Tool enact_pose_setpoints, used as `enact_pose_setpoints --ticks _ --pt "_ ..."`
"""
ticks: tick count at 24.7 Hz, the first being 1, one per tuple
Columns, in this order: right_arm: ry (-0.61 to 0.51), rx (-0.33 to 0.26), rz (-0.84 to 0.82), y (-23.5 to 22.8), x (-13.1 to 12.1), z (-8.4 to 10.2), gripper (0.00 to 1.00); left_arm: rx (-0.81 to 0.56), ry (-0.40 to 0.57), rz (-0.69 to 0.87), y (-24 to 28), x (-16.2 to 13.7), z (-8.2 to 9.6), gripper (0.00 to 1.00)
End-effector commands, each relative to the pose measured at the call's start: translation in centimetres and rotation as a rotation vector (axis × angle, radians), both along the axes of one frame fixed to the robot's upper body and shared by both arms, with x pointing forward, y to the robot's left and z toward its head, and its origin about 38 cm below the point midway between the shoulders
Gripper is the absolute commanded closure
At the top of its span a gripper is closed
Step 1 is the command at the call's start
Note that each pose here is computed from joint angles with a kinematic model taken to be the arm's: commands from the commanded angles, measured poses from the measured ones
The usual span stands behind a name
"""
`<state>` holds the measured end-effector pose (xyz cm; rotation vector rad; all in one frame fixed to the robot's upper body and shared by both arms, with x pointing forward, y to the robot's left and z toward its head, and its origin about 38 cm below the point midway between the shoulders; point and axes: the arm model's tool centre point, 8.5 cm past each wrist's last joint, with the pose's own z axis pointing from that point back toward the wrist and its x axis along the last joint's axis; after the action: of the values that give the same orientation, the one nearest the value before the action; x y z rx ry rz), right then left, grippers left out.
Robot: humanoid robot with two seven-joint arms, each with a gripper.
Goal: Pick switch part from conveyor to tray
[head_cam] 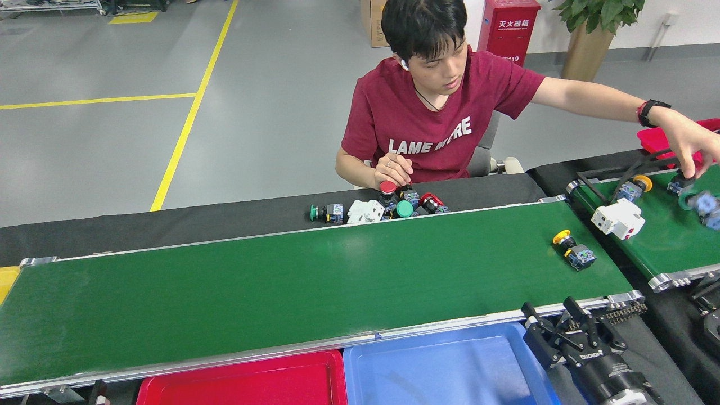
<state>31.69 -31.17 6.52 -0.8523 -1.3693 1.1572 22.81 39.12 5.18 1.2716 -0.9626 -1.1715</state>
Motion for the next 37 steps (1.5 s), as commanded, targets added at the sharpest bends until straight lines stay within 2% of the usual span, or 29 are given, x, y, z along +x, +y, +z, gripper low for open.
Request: enact_pose_setpoints --ticks 1,5,28,31,34,37 --pt "-0.032 -0.011 -0.038 -1.3 -0.7 0.9 0.14 0.003 -0.040 -0.023 -0.4 1.2 0.9 0.00" --pt "-0.015 -0.015 -0.095 -2.7 -2.9 0.5 0.14 -0.012 -0.056 -0.088 -2.4 3.0 1.1 0.00" --pt "0.020 -0.016 -0.150 -3.4 -2.7 -0.2 0.12 -0.011 -0.044 -0.099 -2.7 2.8 0.8 0.00" --pt "0.038 -0.015 -0.162 -3.6 -2.3 -0.4 0.12 -0.012 -0.047 -0.103 -2.8 2.9 0.9 0.00" --pt "0.098 -0.030 -0.188 -4.0 -0.4 -0.6 0.12 -0.013 -0.044 -0.104 -2.9 2.9 0.8 0.00" --pt "0.118 -0.085 -0.208 -3.6 1.7 -1.0 0.12 -0.012 -0.044 -0.103 -2.8 2.9 0.8 0.00"
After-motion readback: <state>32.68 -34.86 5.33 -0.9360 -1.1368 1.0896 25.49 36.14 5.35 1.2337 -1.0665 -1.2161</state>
